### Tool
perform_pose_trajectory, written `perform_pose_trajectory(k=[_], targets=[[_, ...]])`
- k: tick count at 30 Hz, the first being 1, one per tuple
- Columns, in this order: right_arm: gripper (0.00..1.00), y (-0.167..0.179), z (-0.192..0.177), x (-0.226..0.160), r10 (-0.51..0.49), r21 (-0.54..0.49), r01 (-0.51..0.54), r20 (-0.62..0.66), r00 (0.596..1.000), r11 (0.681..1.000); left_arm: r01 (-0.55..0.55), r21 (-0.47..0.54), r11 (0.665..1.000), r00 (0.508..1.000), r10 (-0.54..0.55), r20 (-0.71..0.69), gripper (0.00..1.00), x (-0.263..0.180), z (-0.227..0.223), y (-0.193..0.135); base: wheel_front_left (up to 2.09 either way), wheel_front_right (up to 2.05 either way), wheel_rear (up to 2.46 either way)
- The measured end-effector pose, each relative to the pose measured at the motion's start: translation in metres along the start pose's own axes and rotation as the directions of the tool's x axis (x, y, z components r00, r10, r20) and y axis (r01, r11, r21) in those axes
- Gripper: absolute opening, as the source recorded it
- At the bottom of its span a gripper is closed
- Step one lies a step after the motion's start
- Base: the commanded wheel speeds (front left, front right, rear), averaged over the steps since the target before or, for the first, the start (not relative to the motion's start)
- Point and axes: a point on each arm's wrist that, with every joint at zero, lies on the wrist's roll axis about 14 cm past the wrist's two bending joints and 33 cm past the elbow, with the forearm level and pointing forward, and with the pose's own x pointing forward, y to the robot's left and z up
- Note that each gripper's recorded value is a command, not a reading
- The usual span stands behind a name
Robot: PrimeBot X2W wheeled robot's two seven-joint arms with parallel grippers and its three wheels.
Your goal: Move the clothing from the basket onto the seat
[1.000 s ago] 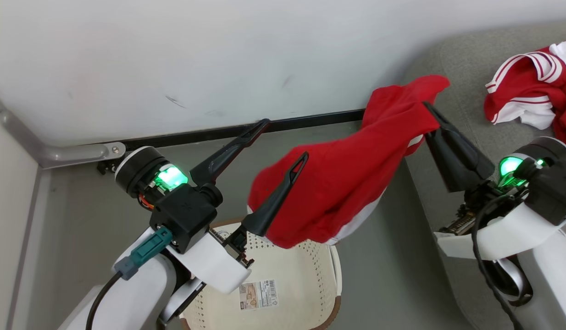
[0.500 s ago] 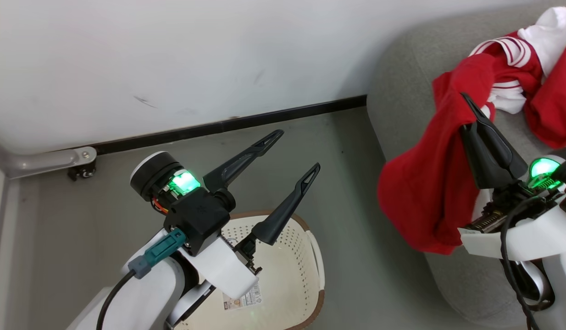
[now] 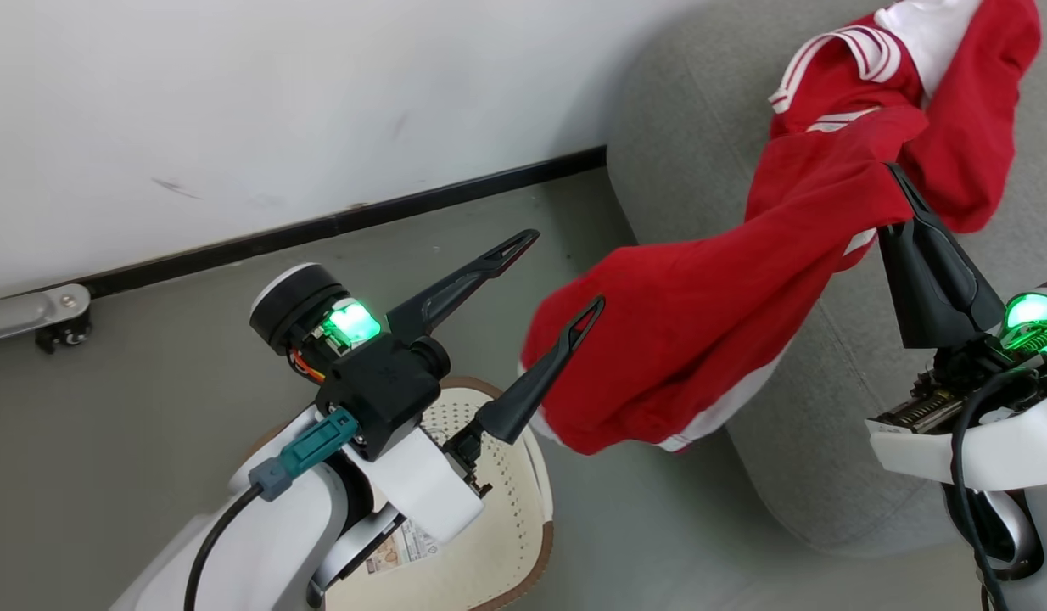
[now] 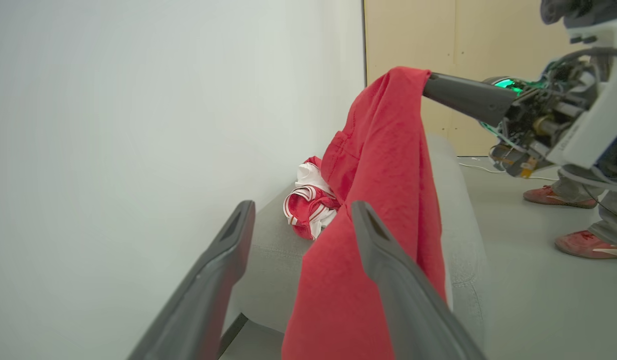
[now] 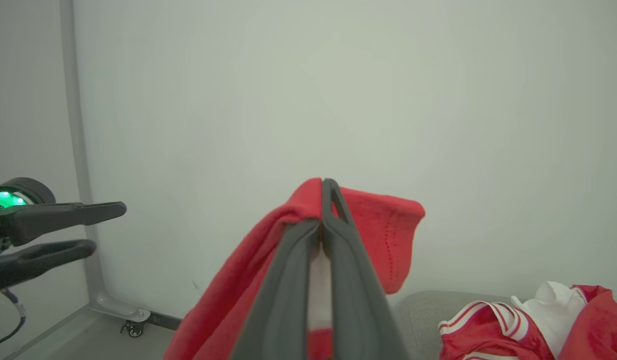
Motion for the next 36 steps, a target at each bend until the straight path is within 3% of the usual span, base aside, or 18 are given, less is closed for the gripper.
perform_pose_trajectory(k=[36], targets=[[0.00, -0.055, -0.003, -0.030, -0.174, -0.158, 0.159, -0.089, 0.981, 0.975, 0.181, -0.101, 0.978, 0.983, -0.183, -0.014, 1.00, 0.044, -0.042, -0.025, 0.00, 0.00, 0.00]])
